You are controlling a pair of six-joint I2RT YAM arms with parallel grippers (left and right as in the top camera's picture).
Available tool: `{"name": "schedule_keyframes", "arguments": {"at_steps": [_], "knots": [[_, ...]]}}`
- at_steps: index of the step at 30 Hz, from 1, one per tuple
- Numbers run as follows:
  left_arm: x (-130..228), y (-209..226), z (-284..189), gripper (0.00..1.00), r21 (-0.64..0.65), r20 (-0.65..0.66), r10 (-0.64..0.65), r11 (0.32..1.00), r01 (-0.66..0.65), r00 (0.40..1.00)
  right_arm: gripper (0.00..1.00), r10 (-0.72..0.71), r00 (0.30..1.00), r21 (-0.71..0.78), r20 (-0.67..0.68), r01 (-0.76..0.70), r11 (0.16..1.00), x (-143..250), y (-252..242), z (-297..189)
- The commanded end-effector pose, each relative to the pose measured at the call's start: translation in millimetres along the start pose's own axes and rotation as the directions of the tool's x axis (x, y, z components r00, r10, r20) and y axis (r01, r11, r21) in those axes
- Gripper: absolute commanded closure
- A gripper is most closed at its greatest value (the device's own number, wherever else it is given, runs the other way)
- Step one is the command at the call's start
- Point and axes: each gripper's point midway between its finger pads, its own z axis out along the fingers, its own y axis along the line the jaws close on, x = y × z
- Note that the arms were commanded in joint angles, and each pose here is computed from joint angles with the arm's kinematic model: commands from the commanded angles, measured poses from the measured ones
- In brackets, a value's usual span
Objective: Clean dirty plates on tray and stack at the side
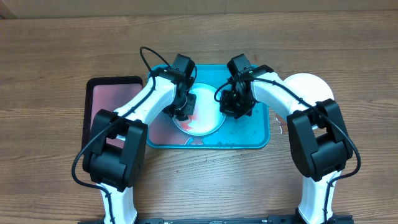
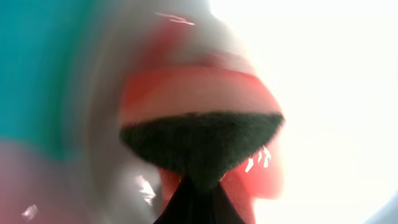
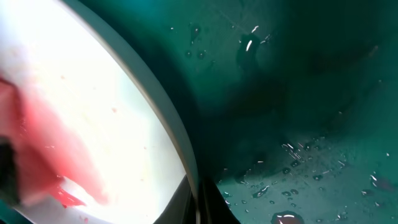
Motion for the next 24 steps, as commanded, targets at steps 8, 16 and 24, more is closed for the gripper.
{"name": "schedule_keyframes", "arguments": {"at_steps": [8,16,24], "knots": [[-22.5,-23.8,5.7,0.96,0.1,0.097,0.008,0.995,-0.018,0.995,0.96,-0.024,0.999,0.032,-0.034,0.025,0.999,10.7,-11.3,12.2],[-26.9,59.0,-6.9,0.96,-0.317,0.247,-0.259,0.889,0.33,0.934,0.96,-0.025,0.999,0.031,-0.032,0.026,0.999,10.3,-11.1,12.2],[18.4,0.4,7.3,0.96,-0.039,-0.06,-0.12,0.992,0.118,0.991,0.96,-0.027,0.999,0.028,-0.028,0.027,0.999,9.2,-10.4,12.3]]}}
